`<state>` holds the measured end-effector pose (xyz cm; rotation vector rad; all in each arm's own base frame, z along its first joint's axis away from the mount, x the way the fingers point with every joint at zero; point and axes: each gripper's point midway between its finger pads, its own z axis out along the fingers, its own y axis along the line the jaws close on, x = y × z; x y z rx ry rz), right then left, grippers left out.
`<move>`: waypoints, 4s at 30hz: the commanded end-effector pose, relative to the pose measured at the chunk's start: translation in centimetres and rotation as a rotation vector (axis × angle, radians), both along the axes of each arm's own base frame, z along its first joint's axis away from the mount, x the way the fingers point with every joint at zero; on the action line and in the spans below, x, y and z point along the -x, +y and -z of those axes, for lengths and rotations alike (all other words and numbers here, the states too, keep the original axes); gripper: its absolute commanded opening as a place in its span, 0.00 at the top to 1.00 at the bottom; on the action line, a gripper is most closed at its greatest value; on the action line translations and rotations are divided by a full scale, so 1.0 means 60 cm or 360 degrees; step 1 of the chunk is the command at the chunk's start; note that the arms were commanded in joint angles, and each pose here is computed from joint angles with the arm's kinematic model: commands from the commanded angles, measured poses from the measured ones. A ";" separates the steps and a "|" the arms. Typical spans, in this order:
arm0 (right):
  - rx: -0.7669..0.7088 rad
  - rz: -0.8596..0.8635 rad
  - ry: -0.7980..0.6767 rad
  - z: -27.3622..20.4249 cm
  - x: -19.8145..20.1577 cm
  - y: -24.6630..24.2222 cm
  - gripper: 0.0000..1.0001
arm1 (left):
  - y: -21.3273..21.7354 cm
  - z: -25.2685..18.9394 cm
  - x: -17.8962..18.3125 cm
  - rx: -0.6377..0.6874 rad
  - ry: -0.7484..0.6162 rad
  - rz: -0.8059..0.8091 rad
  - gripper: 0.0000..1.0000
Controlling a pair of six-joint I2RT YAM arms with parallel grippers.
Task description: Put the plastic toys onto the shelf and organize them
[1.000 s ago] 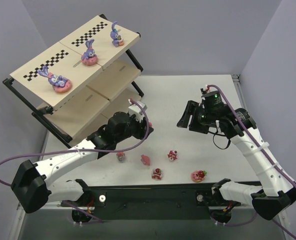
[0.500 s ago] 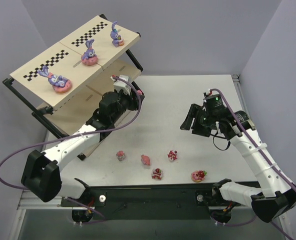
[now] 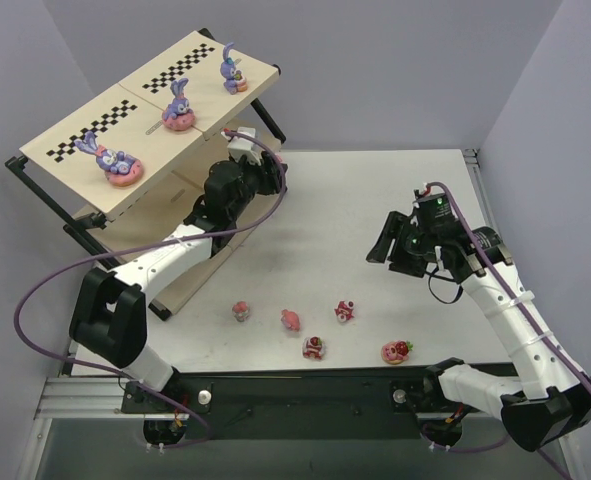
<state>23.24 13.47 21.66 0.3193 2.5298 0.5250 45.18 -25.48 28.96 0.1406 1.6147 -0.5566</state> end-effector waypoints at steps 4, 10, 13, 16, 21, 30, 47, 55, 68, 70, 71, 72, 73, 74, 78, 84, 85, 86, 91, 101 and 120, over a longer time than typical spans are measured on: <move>-0.0008 0.0009 0.0001 0.005 0.009 -0.011 0.45 | 0.009 -0.090 -0.032 0.0137 -0.0270 -0.0041 1.00; -0.0008 0.0022 0.0007 0.009 0.009 -0.015 0.45 | 0.017 -0.089 -0.051 0.0119 -0.0294 -0.0082 1.00; -0.0006 0.0026 0.0013 0.011 0.009 -0.016 0.45 | 0.026 -0.084 -0.060 0.0117 -0.0305 -0.0119 1.00; -0.0005 0.0026 0.0015 0.012 0.009 -0.017 0.46 | 0.033 -0.085 -0.065 0.0117 -0.0331 -0.0155 1.00; -0.0001 0.0023 0.0031 0.018 0.009 -0.018 0.46 | 0.039 -0.082 -0.076 0.0073 -0.0372 -0.0188 1.00; 0.0010 0.0017 0.0054 0.025 0.008 -0.019 0.46 | 0.048 -0.083 -0.086 0.0075 -0.0424 -0.0256 1.00; -0.0007 0.0017 0.0064 0.040 0.027 -0.022 0.46 | 0.088 -0.074 -0.111 0.0092 -0.0447 -0.0393 1.00; 0.0012 -0.0016 0.0071 0.054 0.036 -0.025 0.46 | 0.104 -0.077 -0.124 0.0093 -0.0456 -0.0430 1.00; 0.0018 -0.0036 0.0059 0.066 0.039 -0.026 0.46 | 0.113 -0.067 -0.124 0.0055 -0.0445 -0.0467 1.00; 0.0022 -0.0042 0.0059 0.067 0.037 -0.026 0.46 | 0.110 -0.069 -0.124 0.0040 -0.0439 -0.0450 1.00; 0.0020 -0.0043 0.0054 0.066 0.036 -0.026 0.46 | 0.106 -0.068 -0.122 0.0033 -0.0433 -0.0426 1.00; 0.0017 -0.0054 0.0044 0.064 0.034 -0.024 0.46 | 0.103 -0.068 -0.121 0.0032 -0.0425 -0.0408 1.00; 0.0016 -0.0055 0.0042 0.063 0.032 -0.023 0.46 | 0.101 -0.069 -0.119 0.0028 -0.0422 -0.0393 1.00; 0.0012 -0.0066 0.0027 0.059 0.030 -0.021 0.46 | 0.096 -0.074 -0.115 0.0036 -0.0419 -0.0363 1.00; -0.0032 -0.0101 -0.0046 0.039 0.017 -0.011 0.45 | 0.084 -0.073 -0.099 0.0034 -0.0375 -0.0268 1.00; -0.0113 -0.0179 -0.0193 0.007 -0.006 0.011 0.41 | 0.068 -0.076 -0.055 0.0042 -0.0350 -0.0123 1.00; -0.0119 -0.0185 -0.0221 0.000 -0.011 0.013 0.40 | 0.061 -0.084 -0.042 0.0046 -0.0358 -0.0065 1.00; -0.0129 -0.0201 -0.0237 -0.003 -0.012 0.016 0.39 | 0.059 -0.072 -0.035 0.0040 -0.0316 -0.0052 1.00; -0.0227 -0.0339 -0.0448 -0.048 -0.030 0.045 0.33 | 0.019 -0.087 0.035 0.0051 -0.0292 0.0213 1.00; -0.0151 -0.0952 -0.1123 -0.168 -0.023 0.163 0.18 | -0.061 -0.138 0.217 0.0093 0.0092 0.0749 1.00; -0.0352 -0.1146 -0.1705 -0.307 -0.013 0.255 0.37 | -0.039 -0.236 0.347 0.0458 0.0304 0.0925 1.00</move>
